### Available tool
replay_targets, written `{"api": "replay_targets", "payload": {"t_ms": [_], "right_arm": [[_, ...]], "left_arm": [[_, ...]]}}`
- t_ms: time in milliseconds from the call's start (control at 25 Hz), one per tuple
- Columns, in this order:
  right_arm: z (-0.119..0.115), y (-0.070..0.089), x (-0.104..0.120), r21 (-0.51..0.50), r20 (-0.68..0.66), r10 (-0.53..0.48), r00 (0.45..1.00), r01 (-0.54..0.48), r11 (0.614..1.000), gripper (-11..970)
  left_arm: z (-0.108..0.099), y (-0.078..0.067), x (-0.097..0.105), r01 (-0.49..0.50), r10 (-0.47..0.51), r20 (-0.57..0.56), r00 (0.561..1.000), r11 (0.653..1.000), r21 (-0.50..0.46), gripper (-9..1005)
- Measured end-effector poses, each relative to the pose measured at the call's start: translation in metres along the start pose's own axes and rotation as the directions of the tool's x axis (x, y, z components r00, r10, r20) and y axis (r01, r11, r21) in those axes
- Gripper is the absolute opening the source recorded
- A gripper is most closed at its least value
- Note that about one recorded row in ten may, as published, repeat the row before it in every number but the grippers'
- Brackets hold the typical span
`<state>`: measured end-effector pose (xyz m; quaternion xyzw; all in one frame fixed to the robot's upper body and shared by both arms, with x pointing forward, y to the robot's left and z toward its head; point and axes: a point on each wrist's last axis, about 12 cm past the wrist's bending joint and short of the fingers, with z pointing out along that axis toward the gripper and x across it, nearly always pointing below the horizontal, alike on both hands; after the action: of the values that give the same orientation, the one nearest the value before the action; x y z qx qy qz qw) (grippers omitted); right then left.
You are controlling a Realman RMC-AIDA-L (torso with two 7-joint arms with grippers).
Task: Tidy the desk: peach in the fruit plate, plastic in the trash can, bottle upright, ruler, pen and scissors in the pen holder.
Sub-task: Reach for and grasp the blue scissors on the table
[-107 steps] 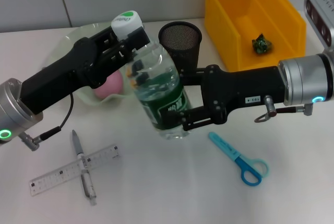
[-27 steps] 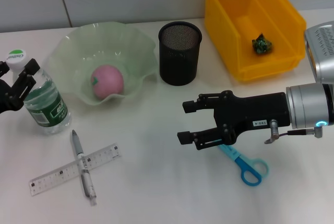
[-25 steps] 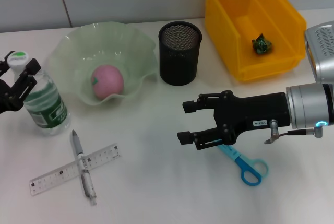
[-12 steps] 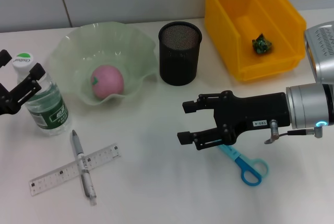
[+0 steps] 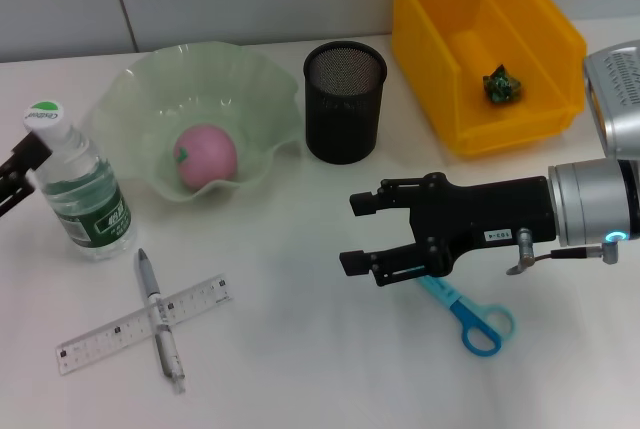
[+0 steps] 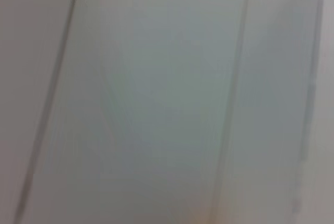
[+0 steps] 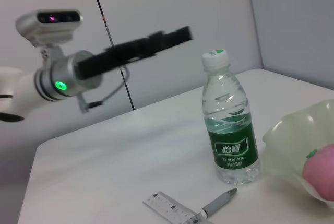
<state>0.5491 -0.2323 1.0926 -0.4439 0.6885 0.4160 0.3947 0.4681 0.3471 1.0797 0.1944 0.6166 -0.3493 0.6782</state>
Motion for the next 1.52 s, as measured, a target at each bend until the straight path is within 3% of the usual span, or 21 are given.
{"api": "replay_targets", "payload": {"t_ms": [200, 400, 440, 640, 840, 1040, 1320, 1520], "right_arm": [[-0.002, -0.002, -0.004, 0.009, 0.0, 0.015, 1.0, -0.015, 1.0, 819], [-0.007, -0.004, -0.015, 0.028, -0.006, 0.048, 0.999, -0.048, 0.998, 819], [-0.008, -0.005, -0.019, 0.032, -0.007, 0.058, 0.998, -0.058, 0.998, 819], [-0.016, -0.003, -0.041, 0.021, -0.033, 0.097, 0.995, -0.097, 0.995, 819], [-0.016, 0.001, -0.067, 0.06, -0.221, 0.153, 0.963, -0.143, 0.988, 819], [-0.003, 0.0, -0.093, 0.205, -0.425, 0.254, 0.869, -0.181, 0.962, 819], [0.016, -0.01, -0.116, 0.463, -0.545, 0.487, 0.683, -0.239, 0.854, 819], [0.032, -0.011, -0.118, 0.553, -0.603, 0.568, 0.56, -0.22, 0.803, 819]], "left_arm": [[-0.016, -0.006, -0.022, 0.093, -0.089, -0.045, 0.995, 0.99, 0.106, 868], [-0.015, -0.013, -0.037, 0.126, -0.102, -0.123, 0.987, 0.968, 0.215, 868], [-0.005, -0.018, -0.042, 0.141, -0.089, -0.192, 0.977, 0.95, 0.277, 868], [0.03, -0.028, -0.04, 0.164, -0.009, -0.361, 0.932, 0.902, 0.399, 868], [0.056, -0.03, -0.028, 0.172, 0.052, -0.451, 0.891, 0.881, 0.442, 868], [0.077, -0.035, -0.014, 0.144, 0.137, -0.516, 0.846, 0.872, 0.468, 868], [0.087, -0.037, -0.005, 0.091, 0.221, -0.543, 0.81, 0.868, 0.488, 867], [0.093, -0.037, -0.001, 0.071, 0.251, -0.545, 0.8, 0.862, 0.501, 867]]}}
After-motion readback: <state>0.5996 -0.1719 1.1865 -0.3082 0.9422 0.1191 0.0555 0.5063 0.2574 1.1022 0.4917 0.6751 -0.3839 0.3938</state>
